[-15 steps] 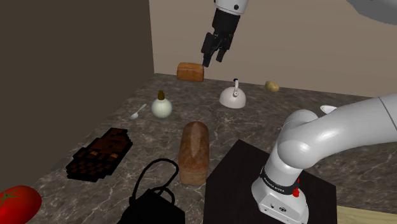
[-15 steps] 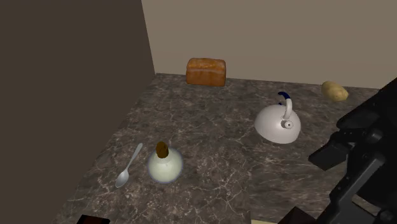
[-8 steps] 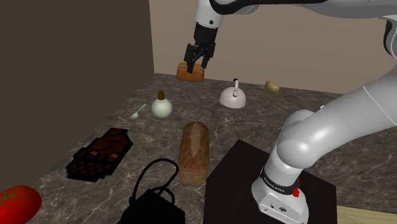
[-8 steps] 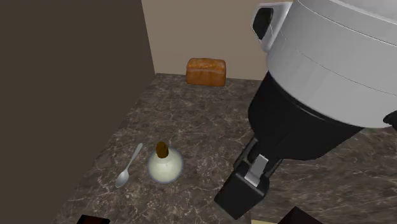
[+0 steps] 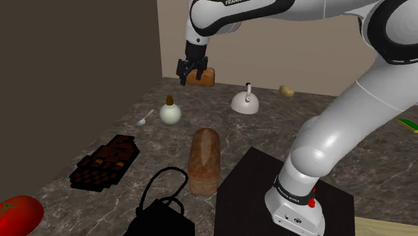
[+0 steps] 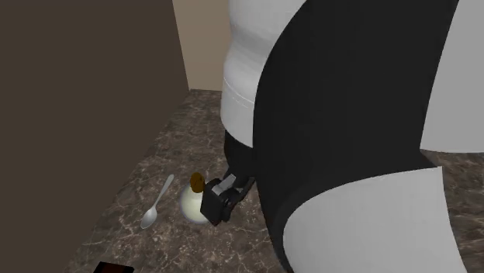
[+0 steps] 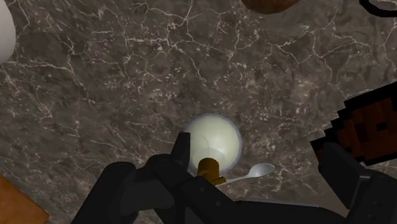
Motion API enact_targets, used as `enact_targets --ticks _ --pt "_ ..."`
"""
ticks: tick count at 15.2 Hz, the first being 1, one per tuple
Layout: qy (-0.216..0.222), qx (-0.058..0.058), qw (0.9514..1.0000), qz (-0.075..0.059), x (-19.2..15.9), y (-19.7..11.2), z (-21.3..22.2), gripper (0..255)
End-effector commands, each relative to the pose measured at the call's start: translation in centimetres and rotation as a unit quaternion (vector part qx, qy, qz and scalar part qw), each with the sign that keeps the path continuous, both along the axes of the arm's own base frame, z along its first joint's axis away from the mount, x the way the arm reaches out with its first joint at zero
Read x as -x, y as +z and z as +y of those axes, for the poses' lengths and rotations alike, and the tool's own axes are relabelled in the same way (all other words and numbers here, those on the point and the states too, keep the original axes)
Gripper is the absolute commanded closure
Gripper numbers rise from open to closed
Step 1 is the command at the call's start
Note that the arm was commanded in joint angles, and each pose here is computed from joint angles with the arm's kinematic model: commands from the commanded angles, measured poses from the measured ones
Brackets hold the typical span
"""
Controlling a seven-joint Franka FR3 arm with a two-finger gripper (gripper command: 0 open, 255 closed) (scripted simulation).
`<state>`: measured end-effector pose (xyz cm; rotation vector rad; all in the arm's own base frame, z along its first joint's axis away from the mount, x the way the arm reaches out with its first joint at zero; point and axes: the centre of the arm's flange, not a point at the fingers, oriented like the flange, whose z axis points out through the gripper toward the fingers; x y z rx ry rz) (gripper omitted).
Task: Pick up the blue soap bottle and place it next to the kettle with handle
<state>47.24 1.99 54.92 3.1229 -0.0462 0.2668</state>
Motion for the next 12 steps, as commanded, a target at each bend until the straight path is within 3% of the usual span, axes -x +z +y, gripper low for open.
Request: enact_targets --ticks 1,12 --pt "-0.004 0.000 1.0000 0.003 -2.7 -1.3 -0.6 0" --pt "-0.027 -0.002 0.9995 0.019 -15.0 -9.4 -2.5 0"
